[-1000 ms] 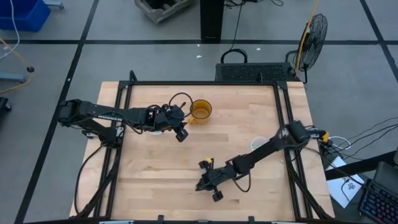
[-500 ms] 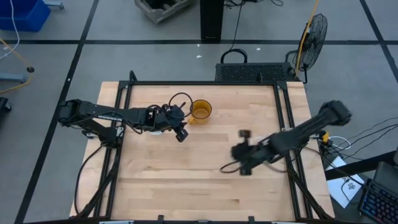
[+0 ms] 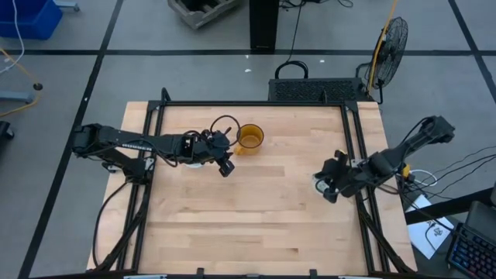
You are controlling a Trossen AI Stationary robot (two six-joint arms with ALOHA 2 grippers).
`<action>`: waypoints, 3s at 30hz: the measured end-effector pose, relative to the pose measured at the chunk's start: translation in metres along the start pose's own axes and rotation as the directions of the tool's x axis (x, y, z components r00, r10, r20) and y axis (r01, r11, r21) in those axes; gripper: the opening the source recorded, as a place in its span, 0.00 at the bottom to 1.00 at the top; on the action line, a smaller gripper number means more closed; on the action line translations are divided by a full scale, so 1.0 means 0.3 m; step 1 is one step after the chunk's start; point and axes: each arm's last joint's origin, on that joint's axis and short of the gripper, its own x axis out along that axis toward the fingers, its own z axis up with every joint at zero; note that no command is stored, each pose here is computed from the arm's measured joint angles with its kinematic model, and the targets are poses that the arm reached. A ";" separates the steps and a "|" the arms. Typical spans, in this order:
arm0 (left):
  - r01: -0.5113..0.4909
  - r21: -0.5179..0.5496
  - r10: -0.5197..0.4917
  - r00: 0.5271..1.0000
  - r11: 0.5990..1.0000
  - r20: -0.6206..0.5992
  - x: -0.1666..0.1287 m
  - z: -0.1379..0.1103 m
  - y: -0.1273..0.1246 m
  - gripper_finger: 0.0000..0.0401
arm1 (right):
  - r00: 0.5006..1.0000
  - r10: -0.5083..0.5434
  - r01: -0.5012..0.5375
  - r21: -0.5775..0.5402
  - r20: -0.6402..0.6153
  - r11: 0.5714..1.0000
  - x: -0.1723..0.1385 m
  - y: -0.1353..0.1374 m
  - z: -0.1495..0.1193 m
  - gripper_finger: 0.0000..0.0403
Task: Pick and place Stevia / Truvia into bins
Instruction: Put the light green stevia packet into the right transparent container, then return to Home Position
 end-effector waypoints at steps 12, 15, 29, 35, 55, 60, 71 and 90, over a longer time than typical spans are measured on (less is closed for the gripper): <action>-0.006 0.000 0.006 1.000 1.000 0.004 0.000 0.000 0.001 0.29 | 0.994 0.078 -0.078 0.011 -0.070 0.997 0.070 -0.049 -0.120 0.11; -0.007 0.000 0.007 1.000 1.000 0.004 0.000 0.001 0.001 0.29 | 0.994 0.069 -0.066 0.036 -0.084 0.997 0.081 -0.055 -0.134 0.13; -0.006 0.000 0.006 1.000 1.000 0.004 0.000 0.001 0.001 0.29 | 0.992 0.088 -0.081 0.077 -0.095 0.994 0.096 -0.054 -0.149 0.24; 0.002 -0.007 -0.002 1.000 1.000 0.020 0.000 0.006 -0.002 0.29 | 0.984 0.176 -0.174 0.104 -0.008 0.979 0.083 -0.037 -0.122 0.24; 0.081 0.024 -0.079 0.995 0.996 -0.054 -0.096 -0.006 0.033 0.29 | 0.786 0.611 -0.600 -0.126 0.093 0.790 -0.006 -0.023 -0.069 0.23; 0.088 -0.055 -0.085 0.995 0.995 0.048 -0.275 0.002 0.109 0.29 | 0.594 0.776 -0.737 -0.243 0.210 0.630 -0.088 -0.038 -0.039 0.24; 0.102 -0.101 -0.072 0.961 0.990 0.266 -0.609 -0.097 0.293 0.29 | 0.450 0.826 -0.718 -0.412 0.340 0.561 -0.145 -0.115 -0.079 0.24; -0.016 -0.285 0.102 0.952 0.958 0.288 -0.573 -0.350 0.434 0.29 | 0.292 0.889 -0.743 -0.502 0.353 0.444 -0.050 -0.120 -0.179 0.24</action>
